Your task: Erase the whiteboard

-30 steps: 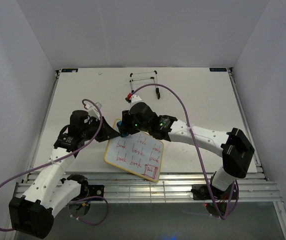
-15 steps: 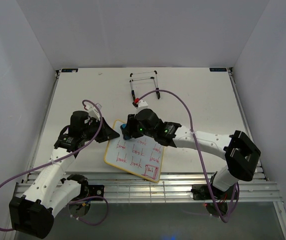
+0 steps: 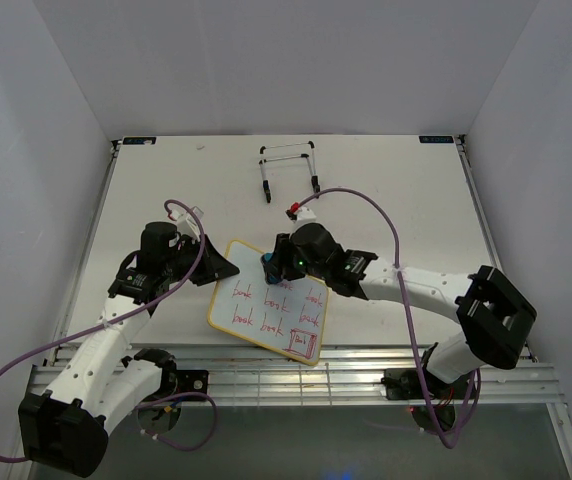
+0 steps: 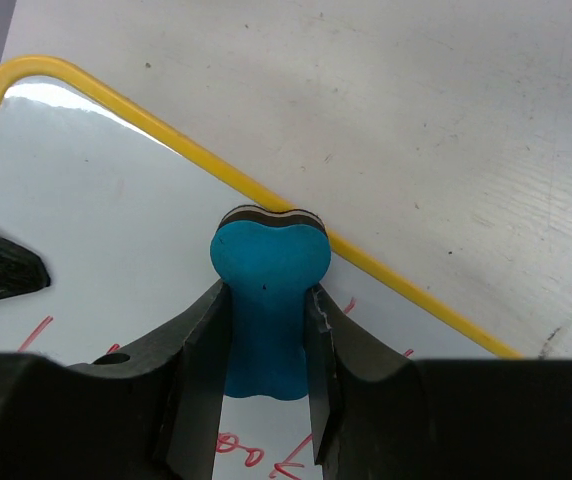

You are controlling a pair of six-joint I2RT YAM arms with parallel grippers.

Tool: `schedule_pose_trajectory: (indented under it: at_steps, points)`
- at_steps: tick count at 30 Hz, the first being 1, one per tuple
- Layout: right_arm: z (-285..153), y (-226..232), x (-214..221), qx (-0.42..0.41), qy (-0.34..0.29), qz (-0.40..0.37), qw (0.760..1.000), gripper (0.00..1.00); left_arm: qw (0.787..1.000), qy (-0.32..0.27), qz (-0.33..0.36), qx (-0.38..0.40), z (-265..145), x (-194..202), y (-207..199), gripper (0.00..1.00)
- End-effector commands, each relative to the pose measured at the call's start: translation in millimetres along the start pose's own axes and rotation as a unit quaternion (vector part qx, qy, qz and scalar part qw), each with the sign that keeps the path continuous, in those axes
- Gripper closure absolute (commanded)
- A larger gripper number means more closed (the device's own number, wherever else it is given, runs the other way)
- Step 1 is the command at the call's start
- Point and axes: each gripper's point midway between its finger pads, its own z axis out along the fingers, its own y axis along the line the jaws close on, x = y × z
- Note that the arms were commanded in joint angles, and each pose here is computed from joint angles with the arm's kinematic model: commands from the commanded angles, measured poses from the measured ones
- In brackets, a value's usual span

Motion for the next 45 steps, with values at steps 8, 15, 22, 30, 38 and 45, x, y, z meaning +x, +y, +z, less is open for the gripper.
schedule_pose_trajectory:
  at_steps: [8, 15, 22, 30, 38, 45]
  points:
    - [-11.1, -83.7, 101.5, 0.112, 0.152, -0.020, 0.982, 0.76, 0.996, -0.030, 0.080, -0.020, -2.5, -10.1, 8.3, 1.00]
    - [-22.7, -101.5, 115.9, 0.124, 0.158, -0.008, 0.980, 0.78, 0.996, -0.030, 0.081, -0.019, -2.9, -9.8, 8.2, 1.00]
    - [-33.7, -122.2, 131.5, 0.132, 0.161, 0.012, 0.978, 0.79, 0.996, -0.032, 0.081, -0.020, -3.1, -10.3, 8.4, 1.00]
    - [-42.1, -140.2, 150.9, 0.142, 0.169, 0.031, 0.975, 0.80, 0.996, -0.035, 0.080, -0.022, -3.9, -10.9, 8.6, 1.00]
    - [-53.6, -158.6, 169.2, 0.150, 0.172, 0.048, 0.972, 0.80, 0.996, -0.031, 0.078, -0.023, -2.8, -9.1, 10.2, 1.00]
    - [-66.0, -173.8, 183.4, 0.162, 0.175, 0.059, 0.969, 0.82, 0.996, -0.030, 0.075, -0.028, -1.8, -8.9, 12.2, 1.00]
